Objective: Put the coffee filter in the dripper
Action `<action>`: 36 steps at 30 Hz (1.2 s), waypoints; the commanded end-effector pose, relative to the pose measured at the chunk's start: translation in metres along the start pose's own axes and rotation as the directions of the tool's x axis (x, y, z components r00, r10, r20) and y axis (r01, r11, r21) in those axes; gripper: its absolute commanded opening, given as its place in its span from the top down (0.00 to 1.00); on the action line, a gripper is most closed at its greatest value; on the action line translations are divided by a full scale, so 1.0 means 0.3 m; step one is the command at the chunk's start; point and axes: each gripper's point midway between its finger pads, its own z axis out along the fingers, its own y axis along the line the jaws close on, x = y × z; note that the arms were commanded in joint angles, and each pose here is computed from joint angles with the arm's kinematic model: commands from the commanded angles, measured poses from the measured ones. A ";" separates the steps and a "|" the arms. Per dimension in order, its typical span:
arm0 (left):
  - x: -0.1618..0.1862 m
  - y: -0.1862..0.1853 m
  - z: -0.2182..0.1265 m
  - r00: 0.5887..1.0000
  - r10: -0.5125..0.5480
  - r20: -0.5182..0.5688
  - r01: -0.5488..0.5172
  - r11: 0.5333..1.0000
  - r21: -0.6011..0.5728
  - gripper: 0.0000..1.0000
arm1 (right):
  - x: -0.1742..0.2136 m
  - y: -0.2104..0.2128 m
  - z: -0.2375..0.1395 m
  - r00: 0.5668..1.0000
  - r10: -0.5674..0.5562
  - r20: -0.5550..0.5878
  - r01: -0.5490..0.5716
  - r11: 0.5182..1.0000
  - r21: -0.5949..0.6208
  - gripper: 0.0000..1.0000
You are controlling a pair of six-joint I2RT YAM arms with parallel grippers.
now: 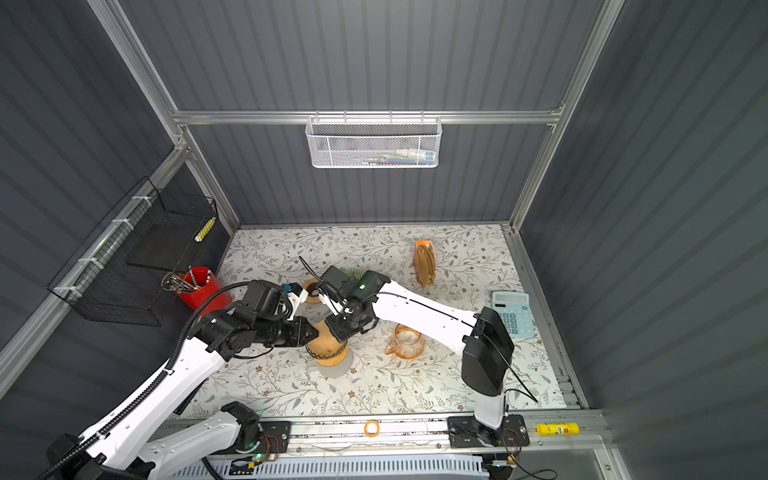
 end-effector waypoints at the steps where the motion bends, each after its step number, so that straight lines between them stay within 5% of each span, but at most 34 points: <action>1: -0.019 -0.031 -0.033 1.000 0.004 0.027 -0.005 1.000 0.026 0.82 | -0.022 0.019 -0.077 0.999 -0.006 0.047 0.006 1.000 -0.008 0.90; 36: 0.028 0.058 0.002 1.000 -0.009 -0.015 0.008 0.996 -0.085 0.83 | -0.023 -0.011 -0.016 1.000 -0.015 0.028 0.014 0.999 0.031 0.90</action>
